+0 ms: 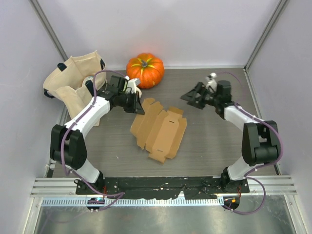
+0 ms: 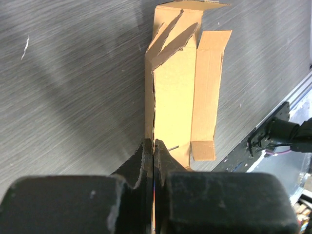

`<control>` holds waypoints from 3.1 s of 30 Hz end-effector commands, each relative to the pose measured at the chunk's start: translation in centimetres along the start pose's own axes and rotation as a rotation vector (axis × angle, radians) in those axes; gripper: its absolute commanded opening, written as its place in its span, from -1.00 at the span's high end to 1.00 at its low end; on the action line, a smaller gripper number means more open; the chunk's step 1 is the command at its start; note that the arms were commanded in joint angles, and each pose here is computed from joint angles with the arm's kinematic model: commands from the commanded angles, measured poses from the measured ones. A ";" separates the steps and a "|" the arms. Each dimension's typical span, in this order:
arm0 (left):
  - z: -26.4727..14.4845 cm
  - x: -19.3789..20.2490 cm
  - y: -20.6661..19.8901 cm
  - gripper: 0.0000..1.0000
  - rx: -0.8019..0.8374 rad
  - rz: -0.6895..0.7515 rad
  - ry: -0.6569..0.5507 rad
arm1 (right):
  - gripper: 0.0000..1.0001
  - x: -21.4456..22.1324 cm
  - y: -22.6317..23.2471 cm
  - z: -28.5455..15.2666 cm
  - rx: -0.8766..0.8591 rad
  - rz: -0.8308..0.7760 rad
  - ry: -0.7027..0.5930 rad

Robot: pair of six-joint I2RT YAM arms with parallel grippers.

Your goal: Fold the paper box

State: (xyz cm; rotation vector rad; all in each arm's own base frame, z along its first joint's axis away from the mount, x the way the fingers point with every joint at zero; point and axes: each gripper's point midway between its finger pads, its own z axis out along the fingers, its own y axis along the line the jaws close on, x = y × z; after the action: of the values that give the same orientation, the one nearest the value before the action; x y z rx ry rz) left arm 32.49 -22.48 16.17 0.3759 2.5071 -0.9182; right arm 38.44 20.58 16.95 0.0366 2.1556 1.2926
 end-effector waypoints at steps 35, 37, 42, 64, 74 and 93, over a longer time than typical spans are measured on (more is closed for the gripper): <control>-4.0 3.2 0.6 0.02 -0.079 -0.249 -0.233 | 0.76 9.0 -8.5 -0.9 0.262 0.065 -0.066; -5.0 3.1 1.8 -0.26 -0.168 -0.215 -0.273 | 0.89 9.3 -9.0 -1.2 0.304 0.015 -0.008; -7.7 1.7 1.7 -0.31 -0.236 -0.148 -0.353 | 0.99 7.8 -7.7 -0.8 0.320 -0.145 0.104; 1.9 -9.5 -8.7 0.66 0.106 -0.092 -0.274 | 0.98 5.8 3.3 1.5 0.011 -0.521 0.245; 5.0 -8.6 -4.8 1.00 -0.193 -0.071 -0.238 | 0.99 5.2 5.6 1.1 -0.029 -0.546 0.180; 7.2 -3.3 -7.5 1.00 -0.158 -0.155 -0.238 | 0.99 4.8 7.1 1.9 -0.059 -0.470 0.097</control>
State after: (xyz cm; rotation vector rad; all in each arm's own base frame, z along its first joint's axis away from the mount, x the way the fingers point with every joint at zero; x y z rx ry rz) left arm 35.62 -32.09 15.11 0.0688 2.4401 -0.6889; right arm 32.07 26.32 15.47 -0.5308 2.2170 1.0838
